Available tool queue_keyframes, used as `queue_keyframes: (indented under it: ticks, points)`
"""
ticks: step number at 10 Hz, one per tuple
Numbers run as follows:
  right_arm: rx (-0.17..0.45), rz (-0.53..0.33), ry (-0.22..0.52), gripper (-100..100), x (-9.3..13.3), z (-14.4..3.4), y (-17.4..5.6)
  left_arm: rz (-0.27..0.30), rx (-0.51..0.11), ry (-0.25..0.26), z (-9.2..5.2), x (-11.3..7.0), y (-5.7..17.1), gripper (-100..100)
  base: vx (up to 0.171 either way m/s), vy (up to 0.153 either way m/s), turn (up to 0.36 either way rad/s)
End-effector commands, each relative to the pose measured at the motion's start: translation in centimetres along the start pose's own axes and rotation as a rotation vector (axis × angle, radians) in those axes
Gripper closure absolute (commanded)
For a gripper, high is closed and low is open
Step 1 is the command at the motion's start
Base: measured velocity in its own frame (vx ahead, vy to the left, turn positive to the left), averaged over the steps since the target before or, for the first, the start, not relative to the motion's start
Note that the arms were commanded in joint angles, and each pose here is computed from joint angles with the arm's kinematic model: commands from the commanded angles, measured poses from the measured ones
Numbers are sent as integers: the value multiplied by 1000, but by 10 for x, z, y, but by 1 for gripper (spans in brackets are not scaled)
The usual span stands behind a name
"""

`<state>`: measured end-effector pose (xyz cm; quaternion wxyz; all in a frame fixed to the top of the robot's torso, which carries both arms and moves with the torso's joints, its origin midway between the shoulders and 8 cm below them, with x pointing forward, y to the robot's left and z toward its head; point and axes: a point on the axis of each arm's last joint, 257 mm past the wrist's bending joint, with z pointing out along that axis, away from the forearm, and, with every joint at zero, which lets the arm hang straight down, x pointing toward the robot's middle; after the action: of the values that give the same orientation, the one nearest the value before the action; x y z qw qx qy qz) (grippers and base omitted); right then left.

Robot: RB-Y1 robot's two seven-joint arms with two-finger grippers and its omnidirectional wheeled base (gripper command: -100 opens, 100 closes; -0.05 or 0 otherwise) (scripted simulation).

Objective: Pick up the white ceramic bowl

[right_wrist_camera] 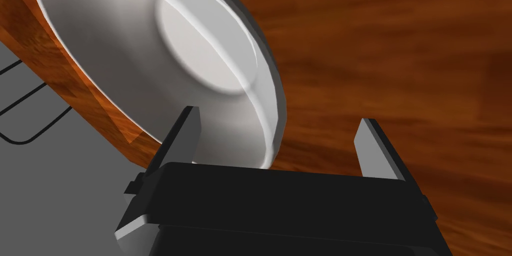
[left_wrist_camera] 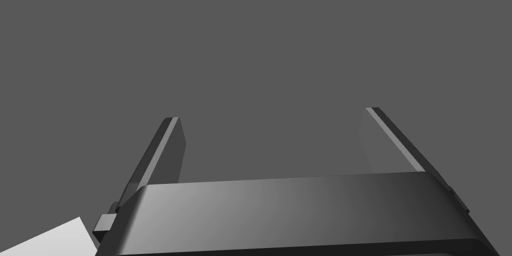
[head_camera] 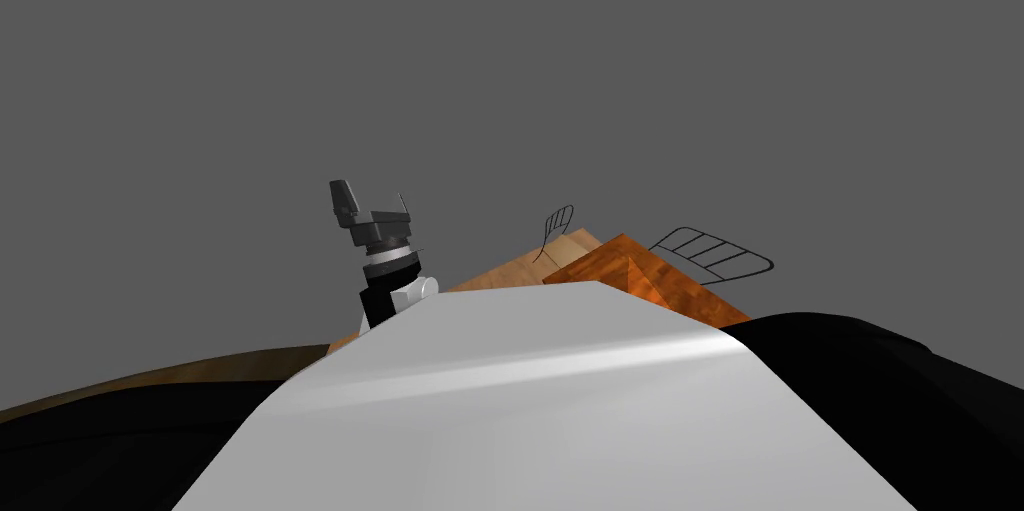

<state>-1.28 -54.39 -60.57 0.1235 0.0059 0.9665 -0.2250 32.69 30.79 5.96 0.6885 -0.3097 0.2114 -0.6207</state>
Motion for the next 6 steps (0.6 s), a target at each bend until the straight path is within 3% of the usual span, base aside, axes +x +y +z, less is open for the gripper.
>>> queue_keyframes:
  ticks: [1,3,6]
  points:
    - [0,0,0,-100,0,0,0,0,0,0,0,0,0,0,0,0,0]
    - [0,0,0,-100,0,0,0,0,0,0,0,0,0,0,5,5,-16]
    - [4,11,5,-100,-12,8,26,0,0,0,0,0,0,0,-29,-28,97]
